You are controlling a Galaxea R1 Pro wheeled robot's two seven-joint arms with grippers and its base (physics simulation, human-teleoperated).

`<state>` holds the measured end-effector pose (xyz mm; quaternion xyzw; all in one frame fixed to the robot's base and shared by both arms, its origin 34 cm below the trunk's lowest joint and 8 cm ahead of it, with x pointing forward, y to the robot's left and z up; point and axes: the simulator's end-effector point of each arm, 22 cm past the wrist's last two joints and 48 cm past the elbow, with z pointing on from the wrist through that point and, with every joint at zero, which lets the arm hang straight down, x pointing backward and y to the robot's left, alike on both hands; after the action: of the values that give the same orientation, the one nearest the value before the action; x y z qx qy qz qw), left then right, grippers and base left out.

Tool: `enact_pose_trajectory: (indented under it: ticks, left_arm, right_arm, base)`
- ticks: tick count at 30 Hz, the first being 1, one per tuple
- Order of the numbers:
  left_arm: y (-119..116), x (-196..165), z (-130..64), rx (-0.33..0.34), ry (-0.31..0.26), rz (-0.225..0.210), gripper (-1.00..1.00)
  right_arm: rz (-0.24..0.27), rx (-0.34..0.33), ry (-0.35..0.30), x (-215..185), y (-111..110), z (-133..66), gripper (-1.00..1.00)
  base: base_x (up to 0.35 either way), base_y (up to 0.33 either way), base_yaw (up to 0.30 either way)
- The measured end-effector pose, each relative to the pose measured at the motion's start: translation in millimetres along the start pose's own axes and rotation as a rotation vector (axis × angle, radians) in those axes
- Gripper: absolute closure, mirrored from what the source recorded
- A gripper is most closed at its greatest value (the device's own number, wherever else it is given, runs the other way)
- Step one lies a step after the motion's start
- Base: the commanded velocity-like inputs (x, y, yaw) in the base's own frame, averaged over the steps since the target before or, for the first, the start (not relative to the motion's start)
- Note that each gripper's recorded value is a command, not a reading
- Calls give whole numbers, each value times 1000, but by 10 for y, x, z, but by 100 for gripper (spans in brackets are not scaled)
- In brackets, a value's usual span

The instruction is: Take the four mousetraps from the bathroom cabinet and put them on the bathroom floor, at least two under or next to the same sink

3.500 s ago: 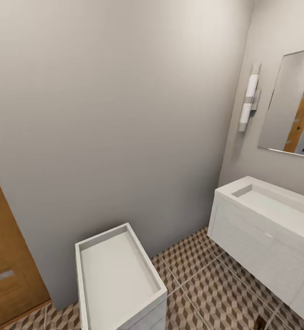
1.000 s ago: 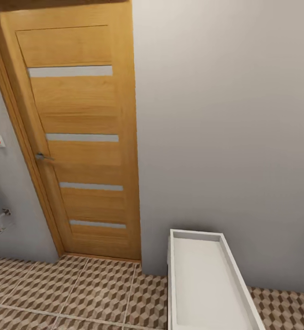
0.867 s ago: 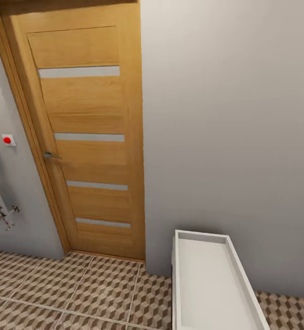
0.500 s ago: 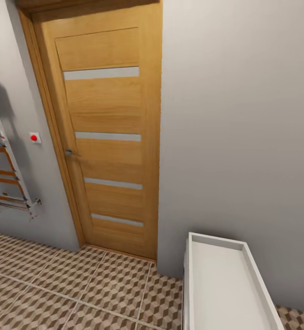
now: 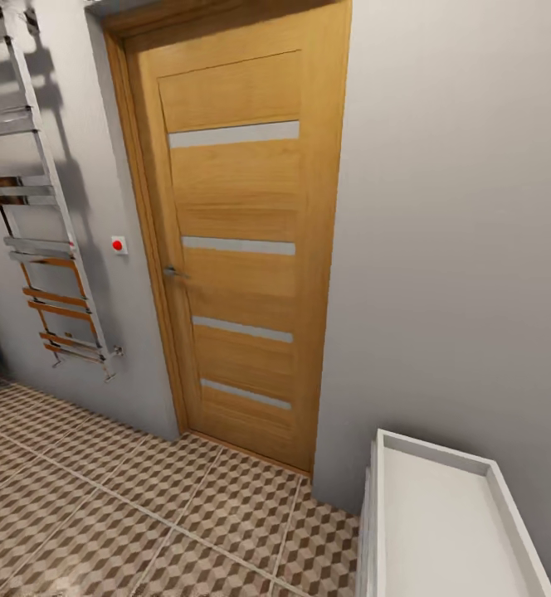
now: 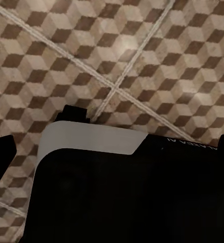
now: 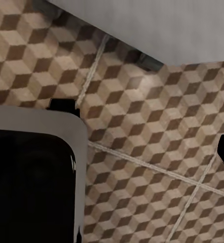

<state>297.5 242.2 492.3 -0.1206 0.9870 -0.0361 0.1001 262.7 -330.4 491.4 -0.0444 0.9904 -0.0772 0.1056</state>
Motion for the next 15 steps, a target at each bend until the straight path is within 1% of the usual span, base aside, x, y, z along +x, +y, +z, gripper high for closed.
enact_pose_trajectory:
  ticks: [15]
  left_arm:
    - [4, 0, 0, -2, 0, -2, -100]
  right_arm:
    - [-3, -16, 1, 6, 115, -7, -100]
  base:
    - [0, 0, 284]
